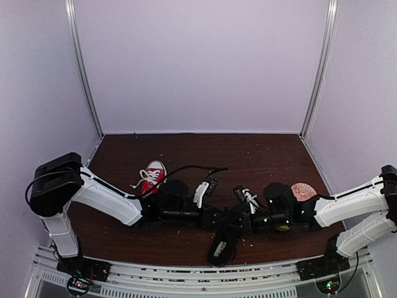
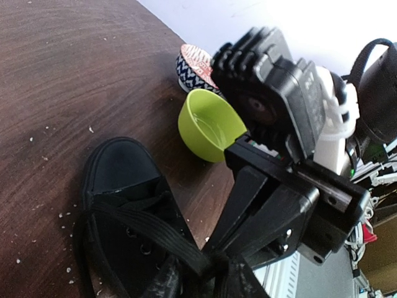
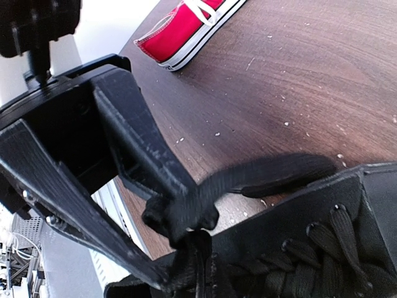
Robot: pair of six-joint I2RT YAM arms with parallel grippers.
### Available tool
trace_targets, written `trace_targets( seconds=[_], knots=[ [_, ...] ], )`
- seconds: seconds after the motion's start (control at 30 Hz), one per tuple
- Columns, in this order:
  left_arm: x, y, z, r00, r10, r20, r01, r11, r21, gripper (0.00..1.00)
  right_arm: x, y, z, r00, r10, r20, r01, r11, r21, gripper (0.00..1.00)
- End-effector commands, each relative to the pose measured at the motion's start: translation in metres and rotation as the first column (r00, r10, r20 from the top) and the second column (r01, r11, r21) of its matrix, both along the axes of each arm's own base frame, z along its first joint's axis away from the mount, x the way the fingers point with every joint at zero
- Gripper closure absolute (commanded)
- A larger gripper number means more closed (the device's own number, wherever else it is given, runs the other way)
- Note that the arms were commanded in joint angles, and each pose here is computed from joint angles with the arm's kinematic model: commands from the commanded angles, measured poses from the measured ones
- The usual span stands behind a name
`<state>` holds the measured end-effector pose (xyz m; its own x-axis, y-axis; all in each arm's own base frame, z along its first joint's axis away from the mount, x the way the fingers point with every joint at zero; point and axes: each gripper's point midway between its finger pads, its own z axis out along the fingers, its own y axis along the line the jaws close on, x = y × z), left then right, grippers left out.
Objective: Tie the shoes
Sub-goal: Cross the shoelace with the shoelace.
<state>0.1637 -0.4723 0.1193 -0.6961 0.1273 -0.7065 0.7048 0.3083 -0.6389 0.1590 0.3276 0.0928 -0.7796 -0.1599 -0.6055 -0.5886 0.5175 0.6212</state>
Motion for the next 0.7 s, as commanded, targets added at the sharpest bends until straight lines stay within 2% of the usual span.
trace_targets(
  seconds=[0.0, 0.23, 0.67],
  knots=[
    [-0.004, -0.003, 0.019, 0.999, -0.038, 0.030, 0.040, 0.998, -0.054, 0.68, 0.001, -0.010, 0.000, 0.999, -0.029, 0.033, 0.029, 0.999, -0.015, 1.00],
    [-0.009, -0.012, 0.018, 0.996, -0.085, 0.022, 0.086, 0.995, -0.056, 0.63, 0.000, -0.015, -0.001, 0.998, -0.041, 0.039, 0.042, 0.999, -0.018, 1.00],
    [-0.021, -0.018, 0.002, 0.987, -0.157, 0.043, 0.154, 0.986, 0.070, 0.52, 0.003, -0.015, 0.002, 0.997, -0.050, 0.051, 0.052, 0.998, -0.022, 1.00]
  ],
)
